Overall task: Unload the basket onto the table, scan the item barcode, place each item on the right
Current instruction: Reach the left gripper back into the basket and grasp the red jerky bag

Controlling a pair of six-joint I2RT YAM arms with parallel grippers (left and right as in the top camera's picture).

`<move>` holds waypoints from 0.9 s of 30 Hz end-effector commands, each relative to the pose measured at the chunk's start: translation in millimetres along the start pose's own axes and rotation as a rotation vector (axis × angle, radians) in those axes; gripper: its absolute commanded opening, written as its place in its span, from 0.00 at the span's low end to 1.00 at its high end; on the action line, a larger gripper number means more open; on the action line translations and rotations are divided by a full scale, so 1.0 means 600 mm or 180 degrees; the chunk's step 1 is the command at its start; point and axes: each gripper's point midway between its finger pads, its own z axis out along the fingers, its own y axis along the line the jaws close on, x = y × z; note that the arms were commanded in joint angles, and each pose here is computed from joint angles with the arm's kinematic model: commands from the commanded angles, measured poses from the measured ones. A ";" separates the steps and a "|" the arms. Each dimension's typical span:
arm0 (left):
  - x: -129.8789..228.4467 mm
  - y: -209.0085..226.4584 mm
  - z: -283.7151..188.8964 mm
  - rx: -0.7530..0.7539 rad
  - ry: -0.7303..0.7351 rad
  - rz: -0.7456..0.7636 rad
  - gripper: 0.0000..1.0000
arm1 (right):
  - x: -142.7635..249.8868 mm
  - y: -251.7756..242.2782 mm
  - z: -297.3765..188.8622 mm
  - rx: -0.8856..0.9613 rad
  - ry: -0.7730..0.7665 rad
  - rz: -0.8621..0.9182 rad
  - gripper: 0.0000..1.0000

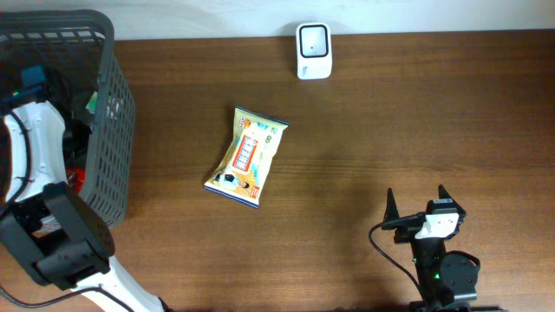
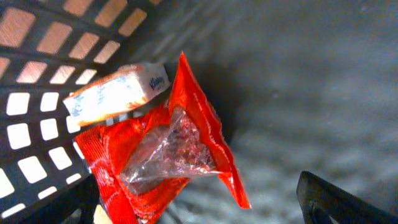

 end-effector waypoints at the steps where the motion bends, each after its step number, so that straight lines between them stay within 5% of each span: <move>1: 0.011 0.006 0.024 -0.0092 0.0020 -0.0031 1.00 | 0.006 -0.006 0.000 0.0066 0.0022 0.0000 0.98; 17: 0.025 0.034 0.103 -0.0124 0.0053 -0.0201 0.93 | 0.006 -0.006 0.000 0.0065 0.0022 0.0000 0.99; 27: 0.036 0.019 0.118 0.0005 0.0080 -0.0214 0.09 | 0.006 -0.006 0.000 0.0065 0.0022 0.0000 0.98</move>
